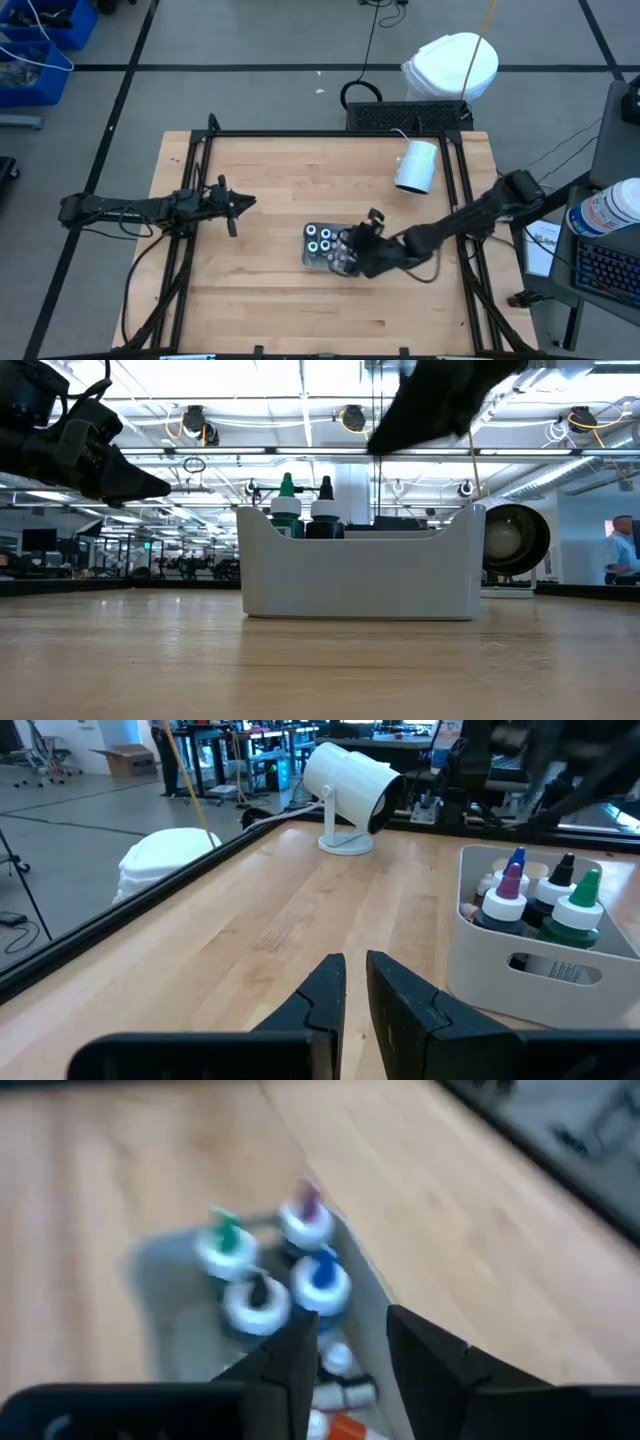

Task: Pick & Place food coloring
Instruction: Adjust the gray bin

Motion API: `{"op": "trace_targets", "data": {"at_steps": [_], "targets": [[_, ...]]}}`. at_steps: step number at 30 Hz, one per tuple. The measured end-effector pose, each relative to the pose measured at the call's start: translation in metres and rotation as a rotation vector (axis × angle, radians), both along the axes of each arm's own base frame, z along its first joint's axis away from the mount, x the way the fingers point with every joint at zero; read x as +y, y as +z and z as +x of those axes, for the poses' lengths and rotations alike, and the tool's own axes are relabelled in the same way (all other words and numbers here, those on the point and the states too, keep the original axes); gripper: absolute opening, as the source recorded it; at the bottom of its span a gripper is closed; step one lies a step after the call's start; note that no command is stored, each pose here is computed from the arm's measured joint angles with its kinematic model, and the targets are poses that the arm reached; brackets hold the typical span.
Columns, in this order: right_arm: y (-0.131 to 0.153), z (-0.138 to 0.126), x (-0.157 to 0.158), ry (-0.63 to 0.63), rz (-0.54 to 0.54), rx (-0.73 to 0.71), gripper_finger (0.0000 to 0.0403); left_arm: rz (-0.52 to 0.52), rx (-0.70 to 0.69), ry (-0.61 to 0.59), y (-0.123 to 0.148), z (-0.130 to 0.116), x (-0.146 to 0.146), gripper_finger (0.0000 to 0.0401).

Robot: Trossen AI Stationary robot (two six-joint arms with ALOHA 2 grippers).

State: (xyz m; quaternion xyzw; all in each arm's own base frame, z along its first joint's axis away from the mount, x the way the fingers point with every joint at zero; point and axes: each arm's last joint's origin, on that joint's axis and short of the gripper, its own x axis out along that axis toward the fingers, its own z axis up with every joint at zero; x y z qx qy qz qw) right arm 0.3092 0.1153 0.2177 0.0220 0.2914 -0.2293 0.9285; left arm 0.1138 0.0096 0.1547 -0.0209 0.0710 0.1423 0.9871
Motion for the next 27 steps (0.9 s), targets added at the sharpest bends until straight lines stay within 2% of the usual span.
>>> {"op": "trace_targets", "data": {"at_steps": [5,7,9,13,17,23,27], "targets": [[0.027,-0.026,0.021,0.052,-0.126,-0.055,0.0055,-0.002,0.008,-0.036,-0.001,0.0,-0.001,0.0053],[0.031,-0.037,0.03,0.067,-0.142,-0.056,0.0018,-0.016,0.028,-0.12,-0.003,0.0,-0.003,0.0053],[0.032,-0.049,0.039,0.067,-0.145,-0.062,0.0008,-0.031,0.045,-0.219,-0.004,0.0,-0.006,0.0049],[0.026,-0.067,0.052,0.045,-0.111,-0.046,0.0004,-0.039,0.101,-0.367,-0.009,0.001,-0.013,0.0012],[0.012,-0.082,0.059,-0.002,-0.038,0.015,0.0002,-0.049,0.178,-0.498,-0.017,0.003,-0.024,0.0007],[-0.01,-0.093,0.064,-0.064,0.095,0.124,0.0001,0.008,0.144,-0.532,-0.016,0.015,-0.034,0.0004],[-0.026,-0.101,0.061,-0.107,0.141,0.159,0.0,0.055,0.183,-0.57,-0.023,0.023,-0.038,0.0003]]}}
